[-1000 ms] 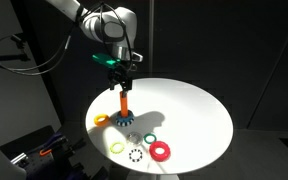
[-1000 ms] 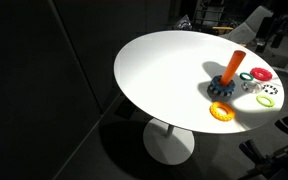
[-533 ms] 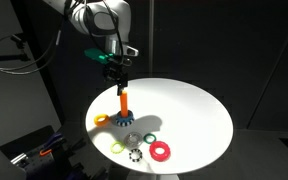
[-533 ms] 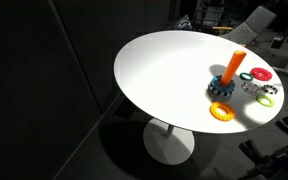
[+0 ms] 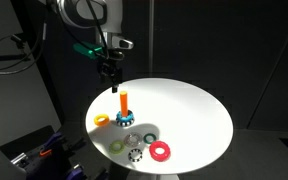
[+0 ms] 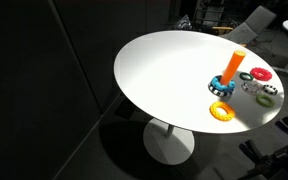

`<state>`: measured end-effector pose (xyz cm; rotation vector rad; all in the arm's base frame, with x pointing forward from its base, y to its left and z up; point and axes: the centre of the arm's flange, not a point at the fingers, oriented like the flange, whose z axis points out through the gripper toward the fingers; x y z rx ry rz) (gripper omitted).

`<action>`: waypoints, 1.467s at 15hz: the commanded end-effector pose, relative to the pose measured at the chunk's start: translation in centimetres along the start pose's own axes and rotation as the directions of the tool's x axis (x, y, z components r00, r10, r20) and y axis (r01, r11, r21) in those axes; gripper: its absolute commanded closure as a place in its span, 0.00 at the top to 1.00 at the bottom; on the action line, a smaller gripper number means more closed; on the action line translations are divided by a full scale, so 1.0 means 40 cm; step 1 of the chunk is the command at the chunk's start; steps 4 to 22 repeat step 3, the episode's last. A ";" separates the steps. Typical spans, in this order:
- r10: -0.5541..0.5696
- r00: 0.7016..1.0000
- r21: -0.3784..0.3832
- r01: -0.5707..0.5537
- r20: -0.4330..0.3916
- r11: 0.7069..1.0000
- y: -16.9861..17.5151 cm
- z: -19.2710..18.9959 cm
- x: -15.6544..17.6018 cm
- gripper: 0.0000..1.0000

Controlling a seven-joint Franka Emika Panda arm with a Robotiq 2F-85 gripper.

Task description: Put the blue ring on the stack

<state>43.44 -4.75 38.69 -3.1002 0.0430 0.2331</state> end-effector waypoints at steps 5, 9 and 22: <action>0.013 1.000 0.004 -0.012 -0.017 1.000 0.013 -0.016 -0.015 1.00; 0.013 1.000 0.004 -0.012 -0.017 1.000 0.013 -0.016 -0.015 1.00; 0.013 1.000 0.004 -0.012 -0.017 1.000 0.013 -0.016 -0.015 1.00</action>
